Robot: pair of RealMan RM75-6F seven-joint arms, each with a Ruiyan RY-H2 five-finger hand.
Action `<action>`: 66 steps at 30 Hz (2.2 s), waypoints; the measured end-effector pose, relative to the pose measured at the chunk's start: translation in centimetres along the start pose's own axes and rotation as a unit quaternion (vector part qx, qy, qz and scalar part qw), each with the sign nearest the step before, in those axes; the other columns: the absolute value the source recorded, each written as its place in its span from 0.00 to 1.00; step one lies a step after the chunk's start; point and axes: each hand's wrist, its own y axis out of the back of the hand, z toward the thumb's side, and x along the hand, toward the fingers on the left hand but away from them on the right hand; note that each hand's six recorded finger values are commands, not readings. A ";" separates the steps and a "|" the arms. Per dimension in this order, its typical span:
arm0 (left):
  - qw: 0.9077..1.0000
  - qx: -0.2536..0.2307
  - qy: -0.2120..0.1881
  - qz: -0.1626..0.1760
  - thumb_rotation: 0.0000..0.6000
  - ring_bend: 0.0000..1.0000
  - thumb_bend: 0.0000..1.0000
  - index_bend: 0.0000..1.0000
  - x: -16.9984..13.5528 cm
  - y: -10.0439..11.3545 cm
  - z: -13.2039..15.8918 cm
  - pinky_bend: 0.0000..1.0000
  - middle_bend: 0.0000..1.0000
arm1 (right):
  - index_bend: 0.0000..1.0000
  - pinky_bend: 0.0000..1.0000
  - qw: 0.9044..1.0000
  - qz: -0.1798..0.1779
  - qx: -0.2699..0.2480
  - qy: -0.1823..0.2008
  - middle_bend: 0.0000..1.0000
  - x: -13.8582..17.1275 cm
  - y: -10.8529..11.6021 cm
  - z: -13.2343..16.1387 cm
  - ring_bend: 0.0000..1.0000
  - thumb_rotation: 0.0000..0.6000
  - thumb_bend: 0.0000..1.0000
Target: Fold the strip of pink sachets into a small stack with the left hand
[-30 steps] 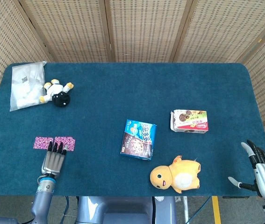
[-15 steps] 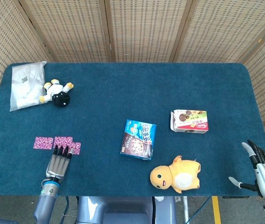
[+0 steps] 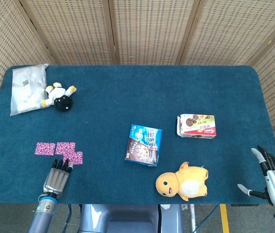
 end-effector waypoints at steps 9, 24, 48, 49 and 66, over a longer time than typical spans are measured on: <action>1.000 0.002 0.000 0.006 1.00 0.00 0.96 0.05 -0.3 0.0 -0.4 0.00 0.00 | 0.04 0.00 1.000 -0.001 0.000 -0.001 0.00 0.0 0.0 -0.1 0.00 1.00 0.11; 1.000 0.012 0.006 -0.014 1.00 0.00 0.96 0.05 -1.3 -1.3 -1.4 0.00 0.00 | 0.04 0.00 1.000 0.000 0.000 0.000 0.00 0.0 0.0 -0.1 0.00 1.00 0.11; 0.999 -0.038 0.001 0.005 1.00 0.00 0.64 0.05 -3.1 -0.1 -3.0 0.00 0.00 | 0.04 0.00 1.000 0.001 0.001 0.000 0.00 0.0 0.0 0.0 0.00 1.00 0.11; 0.999 -0.045 0.001 0.010 1.00 0.00 0.61 0.05 -3.1 0.1 -3.2 0.00 0.00 | 0.04 0.00 1.000 0.000 0.001 0.000 0.00 0.0 -0.1 0.0 0.00 1.00 0.11; 0.975 -0.171 0.050 0.132 1.00 0.00 0.33 0.06 -1.1 6.3 -8.2 0.00 0.00 | 0.04 0.00 1.000 0.002 0.003 0.000 0.00 0.0 -0.2 0.0 0.00 1.00 0.11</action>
